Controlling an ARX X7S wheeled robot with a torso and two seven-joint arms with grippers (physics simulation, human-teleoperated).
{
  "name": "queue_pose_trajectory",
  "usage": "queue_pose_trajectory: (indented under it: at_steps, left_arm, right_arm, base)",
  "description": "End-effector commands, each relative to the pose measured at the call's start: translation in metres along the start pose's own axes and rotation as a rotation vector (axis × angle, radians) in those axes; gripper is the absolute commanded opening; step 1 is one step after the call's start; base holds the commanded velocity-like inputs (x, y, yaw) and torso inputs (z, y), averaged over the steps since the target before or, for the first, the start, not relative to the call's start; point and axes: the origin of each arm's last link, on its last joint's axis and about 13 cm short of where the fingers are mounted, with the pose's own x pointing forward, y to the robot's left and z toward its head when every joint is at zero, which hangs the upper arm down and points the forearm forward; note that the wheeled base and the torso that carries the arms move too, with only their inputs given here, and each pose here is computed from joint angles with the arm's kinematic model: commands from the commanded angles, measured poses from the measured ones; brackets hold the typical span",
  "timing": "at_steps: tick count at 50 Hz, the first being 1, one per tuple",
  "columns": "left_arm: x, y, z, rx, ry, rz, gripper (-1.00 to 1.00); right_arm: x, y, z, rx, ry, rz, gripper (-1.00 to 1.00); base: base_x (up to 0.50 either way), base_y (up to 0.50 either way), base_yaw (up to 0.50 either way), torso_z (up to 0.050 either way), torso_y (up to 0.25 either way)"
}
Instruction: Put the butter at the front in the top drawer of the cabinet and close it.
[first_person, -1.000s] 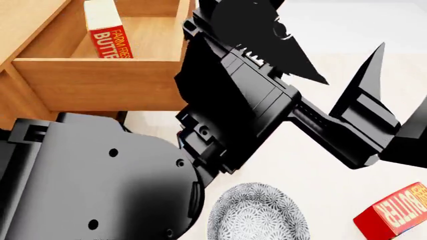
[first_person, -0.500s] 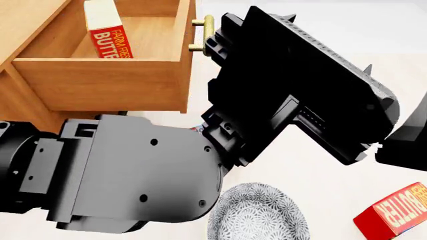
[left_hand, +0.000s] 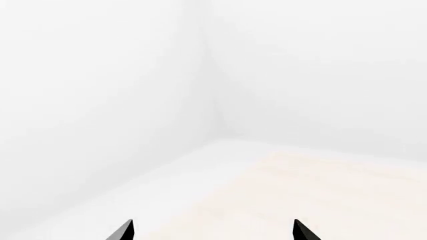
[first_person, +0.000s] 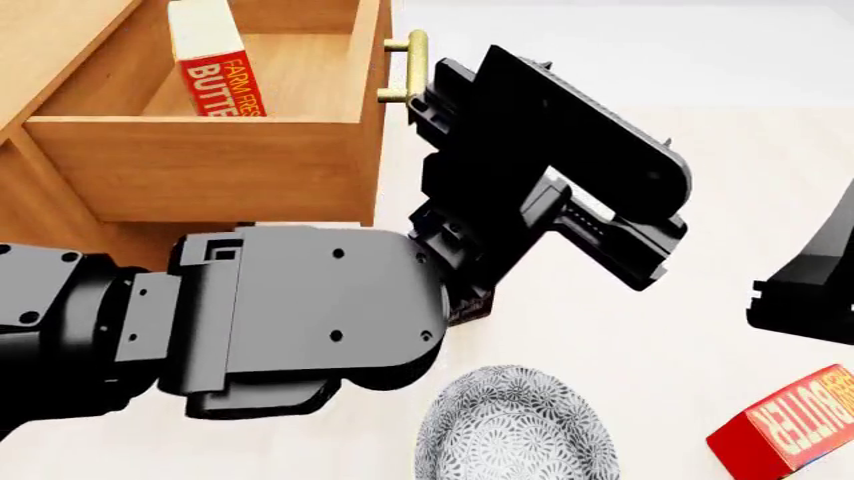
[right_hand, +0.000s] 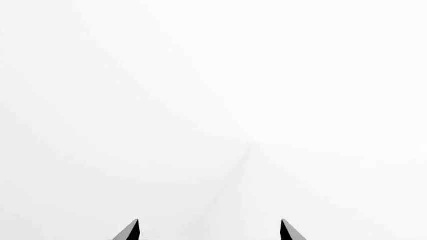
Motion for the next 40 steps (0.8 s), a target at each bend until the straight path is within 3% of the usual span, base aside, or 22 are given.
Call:
queue_pose_trajectory:
  at_steps: [1,40]
  left_arm:
    - [0.005,0.004,-0.012,-0.012,0.032,0.008,1.00]
    - [0.006,0.034,-0.042,-0.007,0.104,0.111,1.00]
  right_arm:
    - [-0.001,0.000,-0.001,0.000,0.003,0.000,1.00]
    - [0.000,0.005,-0.002,0.008,0.006,0.009,1.00]
  base:
    - [0.00,0.00,0.00,0.000,0.000]
    - [0.00,0.00,0.00,0.000,0.000]
